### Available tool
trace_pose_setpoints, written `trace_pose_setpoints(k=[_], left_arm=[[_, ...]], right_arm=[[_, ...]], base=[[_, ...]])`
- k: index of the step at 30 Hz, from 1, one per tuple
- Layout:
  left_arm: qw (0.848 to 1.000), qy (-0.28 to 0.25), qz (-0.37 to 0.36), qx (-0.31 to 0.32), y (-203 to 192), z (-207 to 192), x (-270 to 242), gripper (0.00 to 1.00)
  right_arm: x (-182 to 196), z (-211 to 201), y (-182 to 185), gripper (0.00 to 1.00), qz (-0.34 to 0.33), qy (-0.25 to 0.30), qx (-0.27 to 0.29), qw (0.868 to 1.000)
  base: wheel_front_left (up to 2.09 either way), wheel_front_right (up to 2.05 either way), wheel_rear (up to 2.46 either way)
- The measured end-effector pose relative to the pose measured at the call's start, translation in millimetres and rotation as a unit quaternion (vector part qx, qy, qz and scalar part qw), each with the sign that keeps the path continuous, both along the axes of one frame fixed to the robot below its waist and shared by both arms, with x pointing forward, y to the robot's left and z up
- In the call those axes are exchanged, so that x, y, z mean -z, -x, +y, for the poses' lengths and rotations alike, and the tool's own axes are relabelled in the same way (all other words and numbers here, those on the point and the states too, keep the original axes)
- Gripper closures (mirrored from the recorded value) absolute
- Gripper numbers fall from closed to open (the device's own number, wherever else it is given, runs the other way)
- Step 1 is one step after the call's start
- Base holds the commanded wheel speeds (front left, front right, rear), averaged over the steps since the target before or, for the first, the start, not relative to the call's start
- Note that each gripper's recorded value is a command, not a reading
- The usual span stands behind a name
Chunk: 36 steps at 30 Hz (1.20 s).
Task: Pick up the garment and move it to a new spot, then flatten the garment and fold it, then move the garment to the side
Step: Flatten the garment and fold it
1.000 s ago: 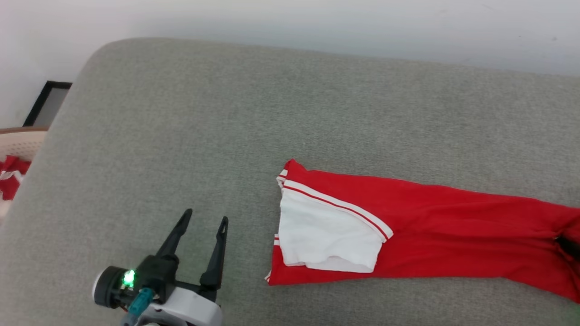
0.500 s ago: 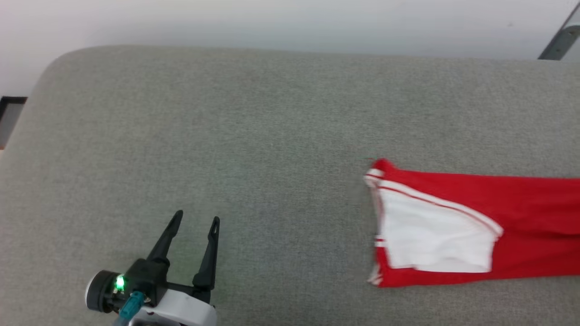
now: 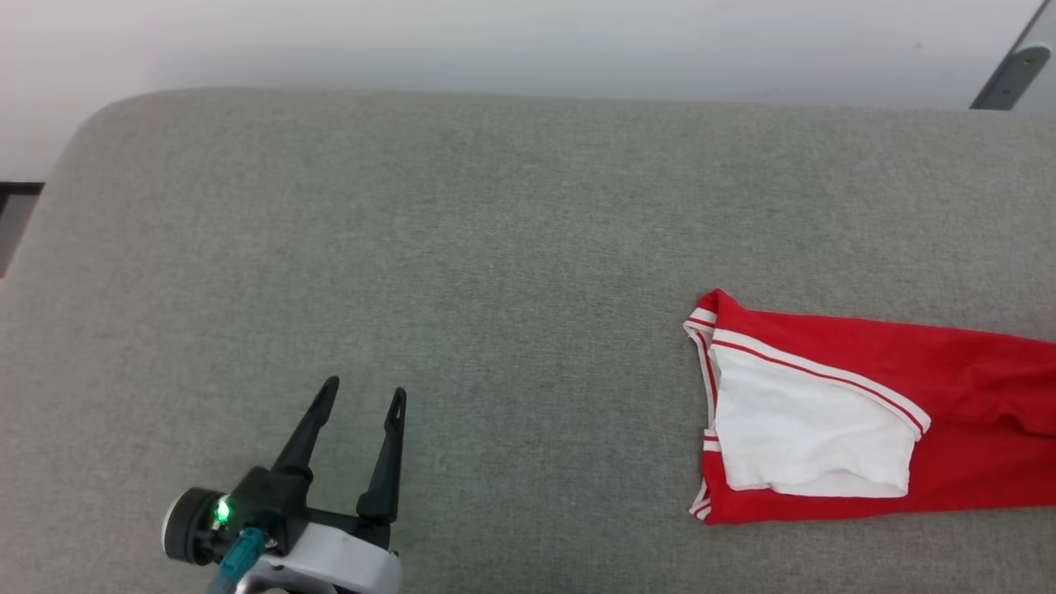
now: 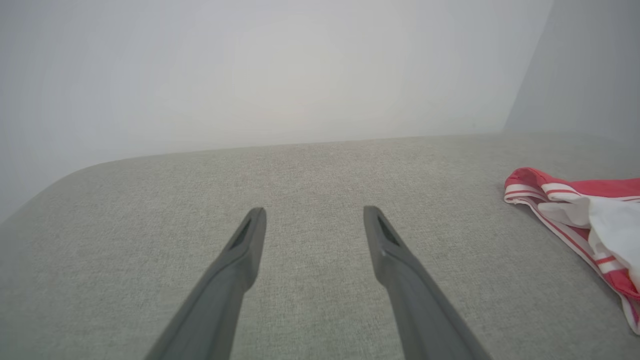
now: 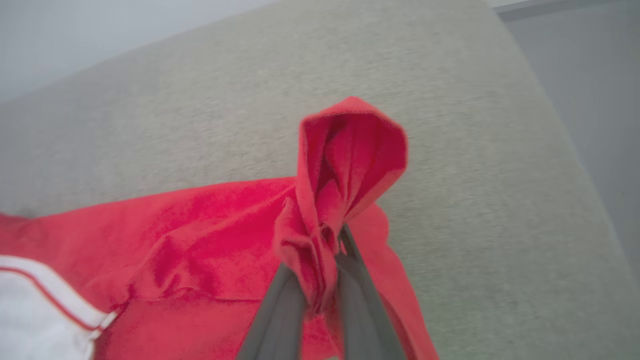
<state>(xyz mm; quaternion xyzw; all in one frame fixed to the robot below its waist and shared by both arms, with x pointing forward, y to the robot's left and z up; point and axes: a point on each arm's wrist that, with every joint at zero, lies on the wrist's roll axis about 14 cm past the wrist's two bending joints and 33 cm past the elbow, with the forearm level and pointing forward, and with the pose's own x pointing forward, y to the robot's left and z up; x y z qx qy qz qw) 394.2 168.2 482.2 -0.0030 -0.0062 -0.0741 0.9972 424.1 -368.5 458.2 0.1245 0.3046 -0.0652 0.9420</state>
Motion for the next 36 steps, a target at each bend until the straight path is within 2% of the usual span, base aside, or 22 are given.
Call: trace_pose_setpoints(k=[4, 8, 15, 19, 26, 32, 36], left_arm=[[1.0, -0.003, -0.006, -0.005, 3, 5, -5, 0.0], [1.0, -0.004, -0.013, 0.0, 6, 2, -10, 0.0], [1.0, 0.018, -0.009, -0.019, 13, 8, -9, 0.0], [0.999, 0.011, -0.031, -0.023, 13, 12, -23, 0.0], [0.999, 0.007, -0.039, -0.023, 16, 11, -29, 0.0], [0.999, 0.019, -0.04, -0.025, 15, 10, -30, 0.0], [0.999, 0.027, -0.038, -0.019, 13, 6, -29, 0.0]], right_arm=[[-5, 48, -9, 1.0, -0.012, -0.007, -0.074, 0.997], [-17, 97, -16, 1.0, -0.027, -0.009, -0.15, 0.988], [-28, 192, -12, 1.0, -0.038, -0.026, -0.278, 0.96], [-27, 236, -3, 1.0, -0.03, -0.042, -0.334, 0.941], [-24, 291, 1, 1.0, -0.024, -0.056, -0.396, 0.916], [-4, 302, 3, 1.0, 0.001, -0.037, -0.413, 0.91], [12, 298, 4, 1.0, 0.017, -0.03, -0.408, 0.912]], base=[[0.0, 0.0, 0.0], [0.0, 0.0, 0.0], [0.0, 0.0, 0.0], [0.0, 0.0, 0.0], [0.0, 0.0, 0.0], [0.0, 0.0, 0.0], [0.0, 0.0, 0.0]])
